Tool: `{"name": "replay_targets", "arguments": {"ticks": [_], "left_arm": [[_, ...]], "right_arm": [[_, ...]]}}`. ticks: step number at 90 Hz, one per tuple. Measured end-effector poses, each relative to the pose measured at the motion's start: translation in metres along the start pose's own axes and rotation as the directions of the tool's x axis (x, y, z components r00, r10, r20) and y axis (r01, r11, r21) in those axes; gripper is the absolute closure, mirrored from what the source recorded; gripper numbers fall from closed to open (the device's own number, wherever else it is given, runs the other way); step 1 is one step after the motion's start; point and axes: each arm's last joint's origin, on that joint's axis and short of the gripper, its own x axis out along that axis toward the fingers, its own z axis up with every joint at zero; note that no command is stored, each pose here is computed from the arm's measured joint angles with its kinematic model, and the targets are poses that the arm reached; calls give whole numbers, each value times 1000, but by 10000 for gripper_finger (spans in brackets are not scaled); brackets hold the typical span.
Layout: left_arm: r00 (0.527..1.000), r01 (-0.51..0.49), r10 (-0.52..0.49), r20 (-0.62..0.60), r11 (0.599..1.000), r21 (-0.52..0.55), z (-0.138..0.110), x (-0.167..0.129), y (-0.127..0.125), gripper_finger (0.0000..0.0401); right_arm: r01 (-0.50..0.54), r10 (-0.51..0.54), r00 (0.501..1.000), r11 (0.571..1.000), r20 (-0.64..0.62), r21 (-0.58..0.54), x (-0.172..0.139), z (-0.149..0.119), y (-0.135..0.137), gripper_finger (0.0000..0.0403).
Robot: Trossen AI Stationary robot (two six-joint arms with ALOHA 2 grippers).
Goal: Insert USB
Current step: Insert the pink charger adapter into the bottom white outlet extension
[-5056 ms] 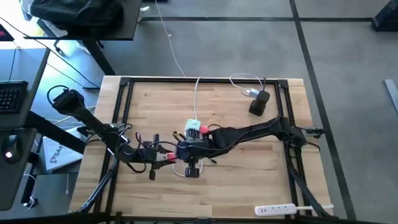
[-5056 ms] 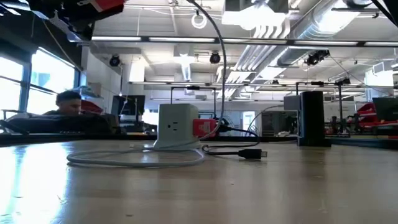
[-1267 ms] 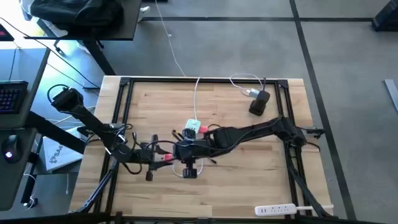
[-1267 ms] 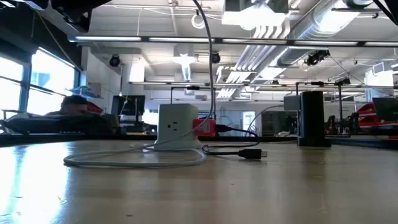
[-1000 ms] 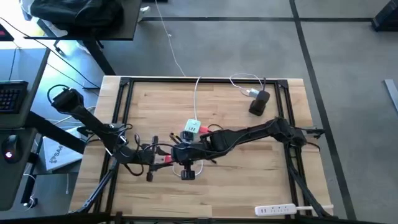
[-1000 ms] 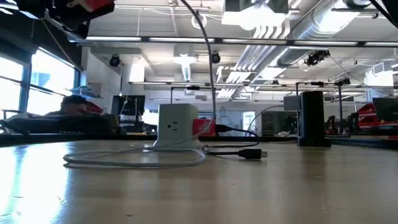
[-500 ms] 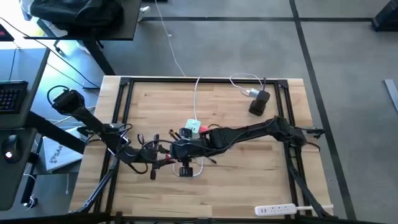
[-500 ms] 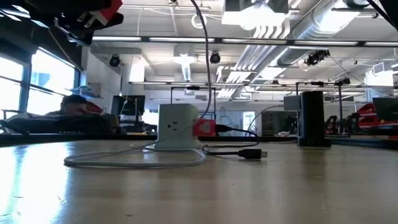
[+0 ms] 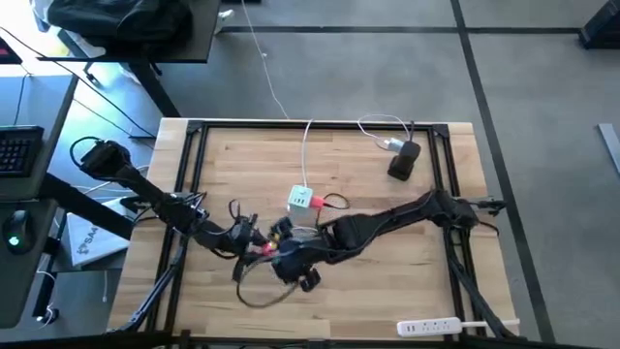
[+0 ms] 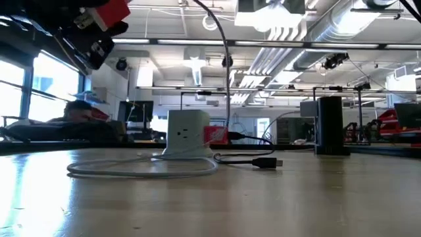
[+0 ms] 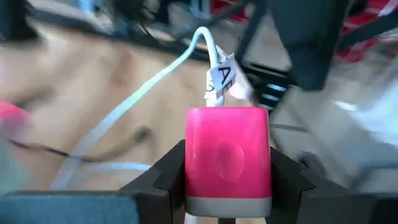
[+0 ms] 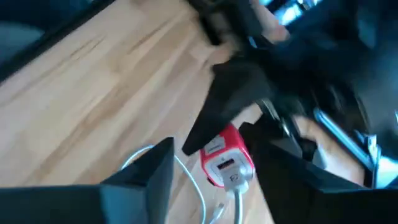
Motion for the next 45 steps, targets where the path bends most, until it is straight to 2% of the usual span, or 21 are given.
{"name": "replay_targets", "arguments": {"ticks": [13,29,45], "left_arm": [[995,72,-80,-61,990,-117,-1,2,3,281],[996,57,-65,-58,991,-120,-4,5,4,281],[996,86,-86,2,992,-91,-1,7,2,281]], "right_arm": [[-5,4,1000,996,-16,-92,17,-3,5,158],[-2,7,999,990,36,-138,25,-3,-2,151],[-35,40,998,992,42,-121,30,-10,-11,151]]}}
